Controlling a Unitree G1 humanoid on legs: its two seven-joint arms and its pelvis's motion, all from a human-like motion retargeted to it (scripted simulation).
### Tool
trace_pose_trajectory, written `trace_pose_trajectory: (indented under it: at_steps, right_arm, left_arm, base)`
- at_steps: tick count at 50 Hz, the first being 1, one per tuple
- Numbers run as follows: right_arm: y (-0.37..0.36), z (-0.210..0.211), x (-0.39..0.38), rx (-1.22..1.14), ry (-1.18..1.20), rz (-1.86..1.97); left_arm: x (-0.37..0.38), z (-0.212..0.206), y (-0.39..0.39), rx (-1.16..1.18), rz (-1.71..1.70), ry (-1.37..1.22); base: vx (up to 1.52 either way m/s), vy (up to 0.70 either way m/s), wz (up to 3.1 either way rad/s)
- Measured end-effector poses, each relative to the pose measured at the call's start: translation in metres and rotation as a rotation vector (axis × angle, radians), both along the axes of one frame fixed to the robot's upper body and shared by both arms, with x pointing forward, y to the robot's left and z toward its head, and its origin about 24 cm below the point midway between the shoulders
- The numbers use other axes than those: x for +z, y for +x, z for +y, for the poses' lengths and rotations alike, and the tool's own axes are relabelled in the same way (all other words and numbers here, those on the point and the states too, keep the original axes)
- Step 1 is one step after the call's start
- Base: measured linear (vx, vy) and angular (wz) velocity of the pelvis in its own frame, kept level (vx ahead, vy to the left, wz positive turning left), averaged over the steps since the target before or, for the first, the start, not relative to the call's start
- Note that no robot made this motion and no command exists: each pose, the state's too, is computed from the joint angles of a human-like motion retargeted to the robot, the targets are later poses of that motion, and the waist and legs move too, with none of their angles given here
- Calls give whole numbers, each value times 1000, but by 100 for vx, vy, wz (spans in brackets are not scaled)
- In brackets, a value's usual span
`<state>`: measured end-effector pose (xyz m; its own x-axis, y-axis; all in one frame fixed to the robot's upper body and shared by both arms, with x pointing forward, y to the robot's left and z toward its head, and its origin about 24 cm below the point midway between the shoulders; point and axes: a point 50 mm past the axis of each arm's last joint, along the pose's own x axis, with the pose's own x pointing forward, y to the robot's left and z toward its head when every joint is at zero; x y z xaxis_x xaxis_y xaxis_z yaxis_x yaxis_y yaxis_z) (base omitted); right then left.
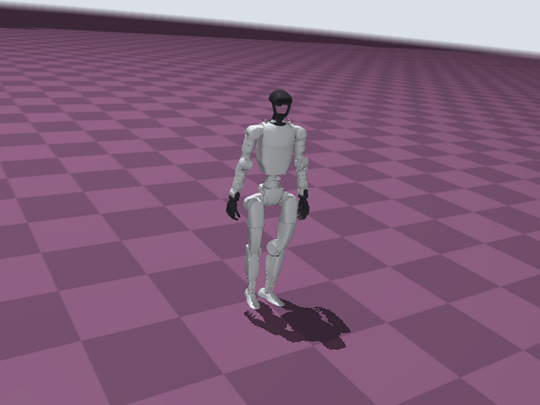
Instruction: In place motions
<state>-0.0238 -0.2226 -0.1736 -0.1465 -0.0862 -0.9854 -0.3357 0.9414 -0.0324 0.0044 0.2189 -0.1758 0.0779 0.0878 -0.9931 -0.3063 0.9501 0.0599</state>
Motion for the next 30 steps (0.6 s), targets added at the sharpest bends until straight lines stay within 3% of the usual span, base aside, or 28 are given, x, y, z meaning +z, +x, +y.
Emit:
trace_pose_trajectory:
  at_steps: [18,30]
  right_arm:
    - [-9,17,-2,21,53,60]
    - [1,14,-3,41,54,13]
  left_arm:
    - [-4,-35,-26,16,98,-92]
    - [-3,-31,-29,-33,109,-99]
  base:
    - [-1,2,2]
    - [3,-4,11]
